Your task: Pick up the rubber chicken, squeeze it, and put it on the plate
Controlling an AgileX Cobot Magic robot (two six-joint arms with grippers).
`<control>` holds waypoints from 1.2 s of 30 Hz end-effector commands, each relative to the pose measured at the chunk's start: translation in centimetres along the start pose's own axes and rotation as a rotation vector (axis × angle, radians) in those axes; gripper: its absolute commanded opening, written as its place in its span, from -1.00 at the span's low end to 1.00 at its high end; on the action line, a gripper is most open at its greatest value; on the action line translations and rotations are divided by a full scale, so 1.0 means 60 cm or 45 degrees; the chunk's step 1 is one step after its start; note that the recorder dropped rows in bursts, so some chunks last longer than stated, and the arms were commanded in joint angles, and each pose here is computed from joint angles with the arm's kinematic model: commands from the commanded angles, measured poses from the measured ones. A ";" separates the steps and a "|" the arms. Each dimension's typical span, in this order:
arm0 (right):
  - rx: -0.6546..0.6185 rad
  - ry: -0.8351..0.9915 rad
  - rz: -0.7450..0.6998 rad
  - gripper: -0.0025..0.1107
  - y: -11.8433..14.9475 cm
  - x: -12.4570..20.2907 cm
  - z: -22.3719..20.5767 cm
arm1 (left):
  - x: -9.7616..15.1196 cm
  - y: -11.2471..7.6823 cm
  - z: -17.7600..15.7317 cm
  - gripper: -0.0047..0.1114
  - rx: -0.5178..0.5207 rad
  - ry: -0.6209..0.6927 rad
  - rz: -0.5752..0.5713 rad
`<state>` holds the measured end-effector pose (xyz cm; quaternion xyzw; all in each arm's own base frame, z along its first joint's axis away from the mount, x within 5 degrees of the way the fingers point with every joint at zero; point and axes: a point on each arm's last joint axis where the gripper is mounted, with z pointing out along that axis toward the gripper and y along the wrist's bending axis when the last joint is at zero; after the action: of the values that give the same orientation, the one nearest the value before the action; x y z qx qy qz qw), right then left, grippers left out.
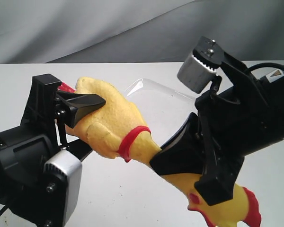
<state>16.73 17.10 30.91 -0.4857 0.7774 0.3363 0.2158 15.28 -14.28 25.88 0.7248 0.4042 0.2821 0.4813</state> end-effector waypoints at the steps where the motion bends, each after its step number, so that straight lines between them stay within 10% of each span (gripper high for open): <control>1: -0.021 -0.045 -0.015 -0.96 0.007 -0.006 -0.006 | 0.003 0.001 -0.002 0.29 -0.012 0.028 -0.024; 8: -0.017 -0.040 -0.019 -0.96 0.006 -0.005 -0.006 | 0.004 0.042 -0.036 0.29 -0.152 -0.051 -0.278; 16: -0.013 -0.043 -0.018 -0.96 0.006 -0.006 -0.006 | -0.011 0.032 -0.025 0.26 -0.078 -0.139 -0.252; 22: -0.013 -0.043 -0.018 -0.96 0.006 -0.006 -0.006 | -0.013 0.028 -0.018 -0.88 -0.054 -0.137 -0.242; 28: -0.013 -0.043 -0.018 -0.96 0.006 -0.006 -0.006 | -0.013 0.028 -0.018 -0.90 -0.053 -0.140 -0.238; 30: -0.013 -0.043 -0.018 -0.96 0.006 -0.006 -0.006 | -0.013 0.028 -0.018 -0.75 -0.053 -0.140 -0.238; 33: -0.009 -0.046 -0.018 -0.96 0.005 -0.006 -0.006 | -0.013 0.028 -0.018 0.14 -0.053 -0.140 -0.238; 36: -0.007 -0.048 -0.018 -0.96 0.005 -0.006 -0.006 | -0.011 0.028 -0.018 0.56 -0.058 -0.122 -0.278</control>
<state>16.61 17.07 31.22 -0.4885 0.7731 0.3383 0.2219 14.59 -14.52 27.67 0.6860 0.4405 0.2128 0.5385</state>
